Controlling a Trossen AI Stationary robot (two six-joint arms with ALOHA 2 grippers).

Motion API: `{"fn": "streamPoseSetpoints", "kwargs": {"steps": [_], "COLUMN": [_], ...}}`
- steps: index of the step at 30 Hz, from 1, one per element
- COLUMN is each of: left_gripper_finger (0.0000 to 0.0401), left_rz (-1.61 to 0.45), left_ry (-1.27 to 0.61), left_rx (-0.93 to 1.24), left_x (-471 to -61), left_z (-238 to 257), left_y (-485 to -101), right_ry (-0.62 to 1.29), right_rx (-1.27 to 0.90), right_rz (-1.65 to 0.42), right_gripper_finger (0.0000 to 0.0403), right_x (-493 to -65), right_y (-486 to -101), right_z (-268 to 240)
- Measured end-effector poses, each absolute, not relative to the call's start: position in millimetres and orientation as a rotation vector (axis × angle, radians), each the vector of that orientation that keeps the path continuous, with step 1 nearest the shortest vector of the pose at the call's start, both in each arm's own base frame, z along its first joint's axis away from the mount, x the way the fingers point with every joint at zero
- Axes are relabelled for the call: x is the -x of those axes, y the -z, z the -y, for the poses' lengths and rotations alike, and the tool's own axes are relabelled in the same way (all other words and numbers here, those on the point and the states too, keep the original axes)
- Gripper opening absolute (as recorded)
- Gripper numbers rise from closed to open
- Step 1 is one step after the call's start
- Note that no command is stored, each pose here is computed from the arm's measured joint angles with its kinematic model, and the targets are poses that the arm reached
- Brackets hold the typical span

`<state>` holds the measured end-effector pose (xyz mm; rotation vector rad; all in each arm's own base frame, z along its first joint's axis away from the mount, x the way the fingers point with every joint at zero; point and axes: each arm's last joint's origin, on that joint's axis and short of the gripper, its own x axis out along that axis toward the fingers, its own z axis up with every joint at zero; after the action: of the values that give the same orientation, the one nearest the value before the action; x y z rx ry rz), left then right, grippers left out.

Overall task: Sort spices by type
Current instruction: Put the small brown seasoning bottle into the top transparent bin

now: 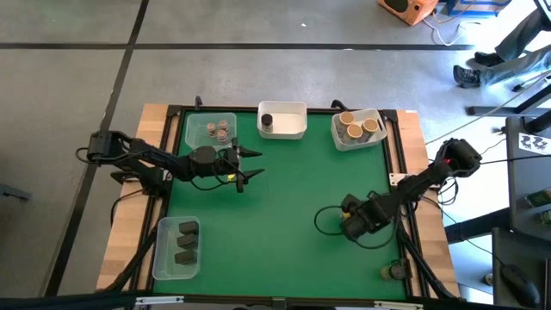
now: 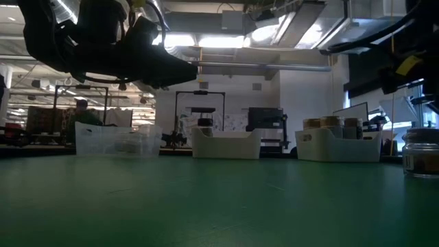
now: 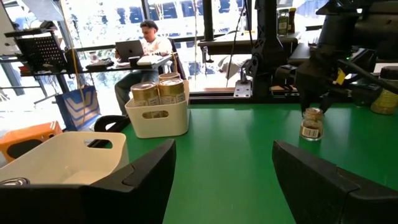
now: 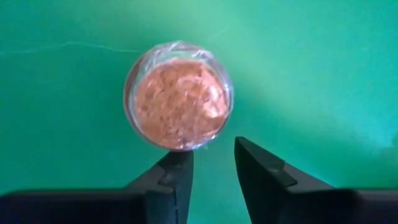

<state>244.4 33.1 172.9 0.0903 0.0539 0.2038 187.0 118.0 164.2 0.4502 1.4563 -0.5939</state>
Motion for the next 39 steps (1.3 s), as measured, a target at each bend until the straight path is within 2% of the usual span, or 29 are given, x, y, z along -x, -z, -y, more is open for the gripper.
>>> {"fn": "streamPoseSetpoints", "kwargs": {"steps": [7,14,22,29,39], "left_gripper_finger": [0.0250,0.0250,0.0250,0.0250,0.0250], "left_rz": [-0.054,-0.054,-0.053,-0.052,-0.054], "left_ry": [-0.204,-0.204,-0.204,-0.204,-0.204], "left_rx": [-0.092,-0.092,-0.092,-0.092,-0.092], "left_x": [-244,-244,-244,-244,-244], "left_z": [-33,-33,-33,-33,-33], "left_y": [-173,-173,-173,-173,-173], "right_ry": [0.594,0.541,0.585,0.600,0.563], "right_rx": [-0.457,-0.481,-0.397,-0.222,-0.051], "right_rz": [-1.458,-1.414,-1.310,-1.197,-1.234], "right_gripper_finger": [0.0138,0.0140,0.0140,0.0140,0.0140], "right_x": [-187,-193,-195,-198,-222], "right_y": [-164,-164,-165,-166,-155], "right_z": [-118,-122,-118,-113,-86]}}
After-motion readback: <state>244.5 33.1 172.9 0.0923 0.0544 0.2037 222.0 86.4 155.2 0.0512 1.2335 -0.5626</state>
